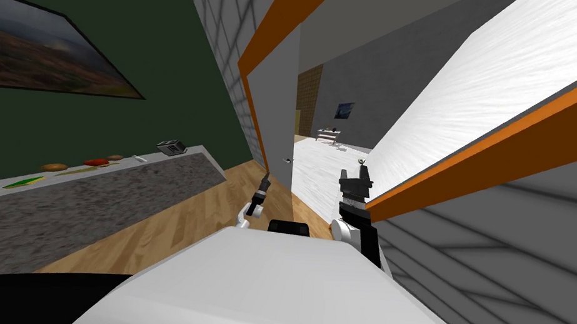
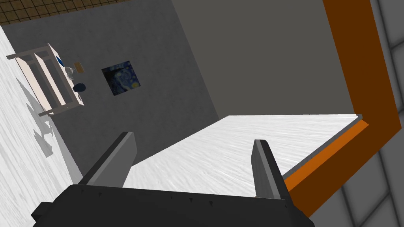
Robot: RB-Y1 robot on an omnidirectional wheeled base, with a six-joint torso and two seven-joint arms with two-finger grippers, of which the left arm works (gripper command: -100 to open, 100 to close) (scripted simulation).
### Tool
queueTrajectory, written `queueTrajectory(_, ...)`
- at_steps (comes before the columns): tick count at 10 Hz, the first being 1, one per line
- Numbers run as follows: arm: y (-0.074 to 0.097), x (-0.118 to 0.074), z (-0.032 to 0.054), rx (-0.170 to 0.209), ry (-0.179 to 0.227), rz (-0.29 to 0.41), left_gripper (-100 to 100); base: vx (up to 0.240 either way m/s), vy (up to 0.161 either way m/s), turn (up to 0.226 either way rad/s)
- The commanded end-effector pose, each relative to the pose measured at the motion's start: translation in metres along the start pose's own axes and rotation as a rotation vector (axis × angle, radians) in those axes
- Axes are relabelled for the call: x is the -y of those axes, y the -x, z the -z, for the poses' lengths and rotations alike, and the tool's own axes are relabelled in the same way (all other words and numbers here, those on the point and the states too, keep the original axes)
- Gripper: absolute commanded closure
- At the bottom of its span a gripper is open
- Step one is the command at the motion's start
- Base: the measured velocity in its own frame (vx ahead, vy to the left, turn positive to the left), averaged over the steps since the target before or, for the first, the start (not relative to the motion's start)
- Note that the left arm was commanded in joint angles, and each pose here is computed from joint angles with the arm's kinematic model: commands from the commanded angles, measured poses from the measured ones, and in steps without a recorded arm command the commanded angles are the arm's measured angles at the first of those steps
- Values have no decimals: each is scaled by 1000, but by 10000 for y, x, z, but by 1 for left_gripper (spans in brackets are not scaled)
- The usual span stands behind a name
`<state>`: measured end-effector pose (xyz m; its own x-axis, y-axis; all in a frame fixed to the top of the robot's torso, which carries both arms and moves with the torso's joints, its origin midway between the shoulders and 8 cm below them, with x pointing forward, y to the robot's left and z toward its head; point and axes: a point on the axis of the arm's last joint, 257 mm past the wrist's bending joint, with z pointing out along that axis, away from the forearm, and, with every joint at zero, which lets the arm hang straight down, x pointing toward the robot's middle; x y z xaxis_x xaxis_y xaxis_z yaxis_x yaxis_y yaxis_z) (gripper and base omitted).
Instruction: Push the door open
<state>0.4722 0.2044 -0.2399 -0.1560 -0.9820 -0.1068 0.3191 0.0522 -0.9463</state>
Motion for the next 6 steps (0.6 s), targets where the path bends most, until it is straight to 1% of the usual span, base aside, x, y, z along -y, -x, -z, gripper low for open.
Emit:
queueTrajectory(1, -47, -81, -4, -10, 15, 6, -100, 113, 82, -77)
queueTrajectory(4, -122, -234, -4, -28, 41, 16, -100, 84, 68, -73)
queueTrajectory(6, -174, -331, -1, -39, 58, 22, -100, 76, 51, -82)
